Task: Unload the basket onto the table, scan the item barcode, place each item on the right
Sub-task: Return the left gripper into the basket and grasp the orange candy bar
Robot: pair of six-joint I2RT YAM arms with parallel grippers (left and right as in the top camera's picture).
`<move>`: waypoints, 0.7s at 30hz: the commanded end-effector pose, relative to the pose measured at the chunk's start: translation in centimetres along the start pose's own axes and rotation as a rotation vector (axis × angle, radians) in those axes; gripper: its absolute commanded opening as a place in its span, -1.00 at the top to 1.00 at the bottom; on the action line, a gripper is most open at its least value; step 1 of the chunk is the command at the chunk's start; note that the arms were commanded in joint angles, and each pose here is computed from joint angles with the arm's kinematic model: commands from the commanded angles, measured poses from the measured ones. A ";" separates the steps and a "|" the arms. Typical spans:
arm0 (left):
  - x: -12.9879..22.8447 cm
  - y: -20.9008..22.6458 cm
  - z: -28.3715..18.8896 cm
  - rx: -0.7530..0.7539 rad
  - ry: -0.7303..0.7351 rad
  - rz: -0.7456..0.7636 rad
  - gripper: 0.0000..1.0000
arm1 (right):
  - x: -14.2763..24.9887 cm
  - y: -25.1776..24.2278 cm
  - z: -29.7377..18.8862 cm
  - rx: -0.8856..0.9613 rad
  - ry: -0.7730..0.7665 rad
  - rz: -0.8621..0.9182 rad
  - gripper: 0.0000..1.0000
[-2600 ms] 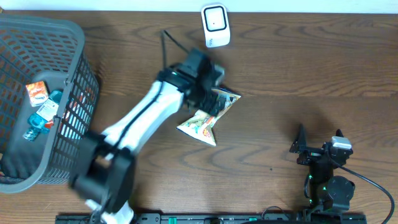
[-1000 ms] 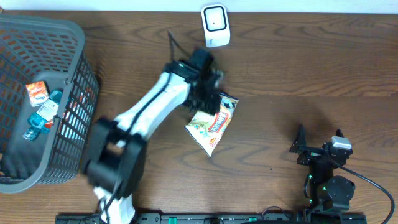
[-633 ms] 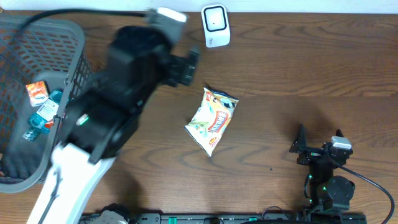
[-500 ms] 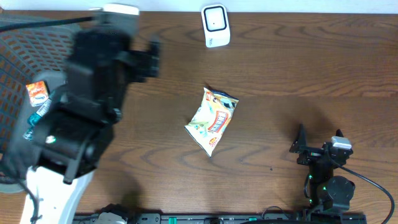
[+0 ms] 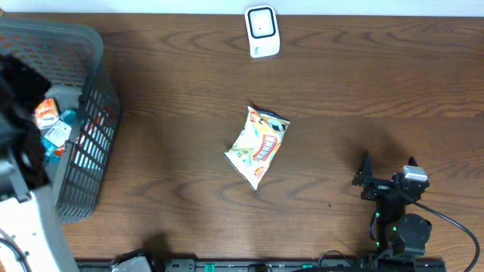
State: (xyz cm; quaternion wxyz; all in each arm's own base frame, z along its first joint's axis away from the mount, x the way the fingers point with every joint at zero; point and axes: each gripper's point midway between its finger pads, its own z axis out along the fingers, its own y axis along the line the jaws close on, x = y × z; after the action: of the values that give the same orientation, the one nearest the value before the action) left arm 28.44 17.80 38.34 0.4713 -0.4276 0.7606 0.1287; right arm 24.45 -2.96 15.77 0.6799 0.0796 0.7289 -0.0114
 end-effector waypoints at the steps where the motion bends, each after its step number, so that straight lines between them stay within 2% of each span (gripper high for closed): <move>1: 2.4 0.1 3.5 0.031 0.160 -0.129 -0.95 | 0.1 -0.1 0.0 0.004 0.000 -0.016 -0.99; 12: 10.7 3.3 13.0 -0.161 0.526 -0.134 -0.96 | 0.1 -0.1 0.0 0.004 0.000 -0.016 -0.99; 21: 16.6 4.8 18.0 -0.309 0.698 -0.201 -0.96 | 0.1 -0.1 0.0 0.004 0.000 -0.016 -0.98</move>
State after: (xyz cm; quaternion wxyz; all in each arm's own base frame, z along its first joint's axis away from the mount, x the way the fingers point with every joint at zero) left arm 32.94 22.48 16.02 0.1514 -0.5549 0.8170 0.0394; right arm 24.45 -2.96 15.77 0.6799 0.0796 0.7289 -0.0114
